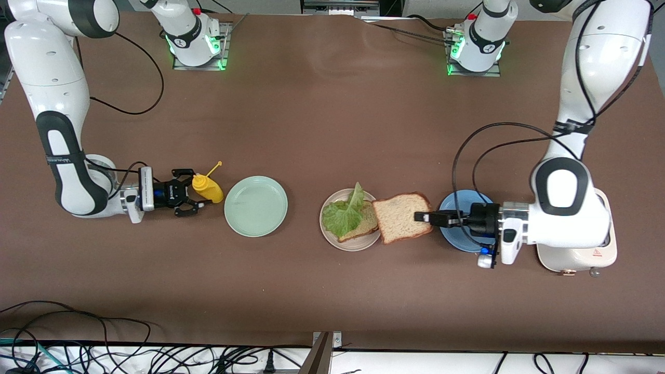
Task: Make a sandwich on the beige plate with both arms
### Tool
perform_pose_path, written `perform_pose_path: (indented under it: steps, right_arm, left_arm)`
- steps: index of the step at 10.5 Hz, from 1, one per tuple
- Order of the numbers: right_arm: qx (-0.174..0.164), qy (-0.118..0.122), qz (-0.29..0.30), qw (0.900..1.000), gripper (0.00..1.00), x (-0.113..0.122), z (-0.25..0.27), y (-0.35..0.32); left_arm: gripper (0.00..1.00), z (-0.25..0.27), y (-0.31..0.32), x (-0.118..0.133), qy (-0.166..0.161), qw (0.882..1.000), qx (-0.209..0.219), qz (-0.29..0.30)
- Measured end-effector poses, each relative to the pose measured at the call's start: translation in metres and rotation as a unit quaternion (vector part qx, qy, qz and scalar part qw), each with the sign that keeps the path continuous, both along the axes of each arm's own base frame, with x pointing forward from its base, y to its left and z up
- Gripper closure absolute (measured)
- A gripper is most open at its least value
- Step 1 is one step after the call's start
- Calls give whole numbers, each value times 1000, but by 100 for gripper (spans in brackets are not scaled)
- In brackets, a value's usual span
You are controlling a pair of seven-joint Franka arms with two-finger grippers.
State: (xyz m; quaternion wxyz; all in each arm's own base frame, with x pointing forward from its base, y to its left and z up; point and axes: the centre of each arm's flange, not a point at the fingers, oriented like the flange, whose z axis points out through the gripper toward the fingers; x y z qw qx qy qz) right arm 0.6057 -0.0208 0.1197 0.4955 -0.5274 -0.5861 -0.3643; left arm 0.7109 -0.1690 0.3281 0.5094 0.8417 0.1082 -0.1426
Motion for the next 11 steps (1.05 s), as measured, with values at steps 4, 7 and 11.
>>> perform_pose_path:
  steps: [4, 7, 11]
  right_arm:
    - [-67, 65, -13, 996, 0, -6, 23, -65]
    - [-164, 158, -39, 973, 0, 2, 80, -83]
    - [-351, 257, -122, 892, 0, 13, 183, -93]
  left_arm:
    - [92, -46, -28, -18, -34, 997, -58, 23]
    - [92, -72, -42, -32, -52, 997, -51, 24]
    - [92, -91, -74, -44, -68, 996, -40, 37]
